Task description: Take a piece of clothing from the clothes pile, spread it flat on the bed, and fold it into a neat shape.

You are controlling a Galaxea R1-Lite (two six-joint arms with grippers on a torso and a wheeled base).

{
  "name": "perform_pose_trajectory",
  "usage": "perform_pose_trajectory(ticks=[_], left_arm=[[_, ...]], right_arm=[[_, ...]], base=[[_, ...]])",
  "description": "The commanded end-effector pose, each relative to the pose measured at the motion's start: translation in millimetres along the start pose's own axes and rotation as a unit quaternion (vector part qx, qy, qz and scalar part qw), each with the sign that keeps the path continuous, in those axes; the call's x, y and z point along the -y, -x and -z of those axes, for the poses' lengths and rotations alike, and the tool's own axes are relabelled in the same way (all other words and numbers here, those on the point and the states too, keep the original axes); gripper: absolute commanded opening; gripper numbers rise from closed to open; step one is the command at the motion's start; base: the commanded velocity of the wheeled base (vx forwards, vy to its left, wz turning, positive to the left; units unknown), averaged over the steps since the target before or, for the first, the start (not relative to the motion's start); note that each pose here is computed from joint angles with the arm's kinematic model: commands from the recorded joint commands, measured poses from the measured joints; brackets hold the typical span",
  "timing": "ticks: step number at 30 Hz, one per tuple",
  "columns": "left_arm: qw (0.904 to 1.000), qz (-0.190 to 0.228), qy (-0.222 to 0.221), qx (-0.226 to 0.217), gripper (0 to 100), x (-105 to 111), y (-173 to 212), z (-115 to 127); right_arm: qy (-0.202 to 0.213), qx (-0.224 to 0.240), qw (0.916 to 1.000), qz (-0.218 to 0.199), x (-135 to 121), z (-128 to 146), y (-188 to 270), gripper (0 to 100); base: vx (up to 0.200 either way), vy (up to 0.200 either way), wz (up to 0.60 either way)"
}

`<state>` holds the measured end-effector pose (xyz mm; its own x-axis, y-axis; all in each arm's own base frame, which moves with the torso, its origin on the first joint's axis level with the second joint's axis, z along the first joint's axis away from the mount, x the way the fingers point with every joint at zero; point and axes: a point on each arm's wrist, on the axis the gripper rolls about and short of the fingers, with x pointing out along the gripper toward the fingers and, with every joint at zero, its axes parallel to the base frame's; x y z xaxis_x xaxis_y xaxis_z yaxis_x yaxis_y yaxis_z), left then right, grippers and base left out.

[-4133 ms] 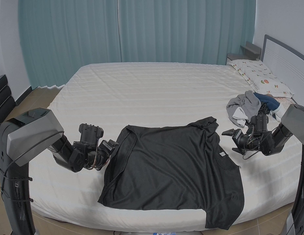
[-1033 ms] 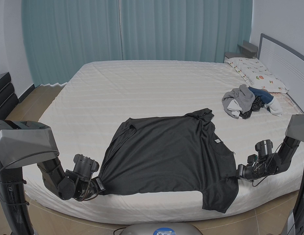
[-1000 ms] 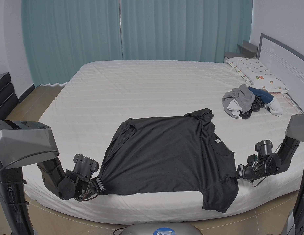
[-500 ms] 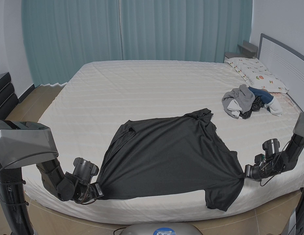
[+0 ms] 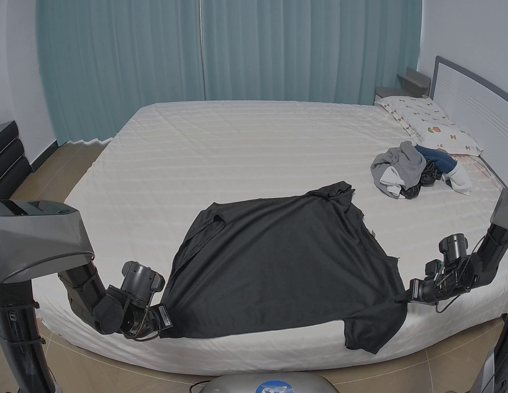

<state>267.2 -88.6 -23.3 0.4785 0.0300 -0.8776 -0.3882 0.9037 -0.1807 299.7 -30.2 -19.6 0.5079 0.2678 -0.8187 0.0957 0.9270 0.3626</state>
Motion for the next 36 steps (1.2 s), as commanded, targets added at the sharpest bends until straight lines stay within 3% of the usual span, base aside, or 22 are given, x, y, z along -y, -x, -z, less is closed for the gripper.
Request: perform_pose_trajectory(ticks=[1,7,12,20,27,36], left_arm=[[1.0000,0.004,0.004,0.004,100,0,2,-2],[0.9985,0.027,0.029,0.037,100,2,12,-22],[0.9926,0.076,0.074,0.059,100,9,20,-37],[0.9884,0.095,0.097,0.068,100,12,12,-46],[0.9858,0.105,0.106,0.076,100,14,13,-48],[0.9841,0.111,0.119,0.070,100,18,8,-43]], right_arm=[[-0.004,0.007,0.9999,-0.007,-2,-4,1,100],[-0.061,0.067,0.9951,-0.039,-15,-29,26,100],[-0.112,0.081,0.9880,-0.069,-22,-42,25,100],[-0.114,0.083,0.9865,-0.083,-26,-39,1,100],[-0.165,0.108,0.9743,-0.109,-31,-46,-2,100],[-0.164,0.106,0.9744,-0.112,-35,-44,-3,100]], base=[[0.000,0.000,0.00],[0.000,0.000,0.00],[0.000,0.000,0.00],[0.050,0.000,0.00],[0.200,0.000,0.00],[0.000,0.000,0.00]])
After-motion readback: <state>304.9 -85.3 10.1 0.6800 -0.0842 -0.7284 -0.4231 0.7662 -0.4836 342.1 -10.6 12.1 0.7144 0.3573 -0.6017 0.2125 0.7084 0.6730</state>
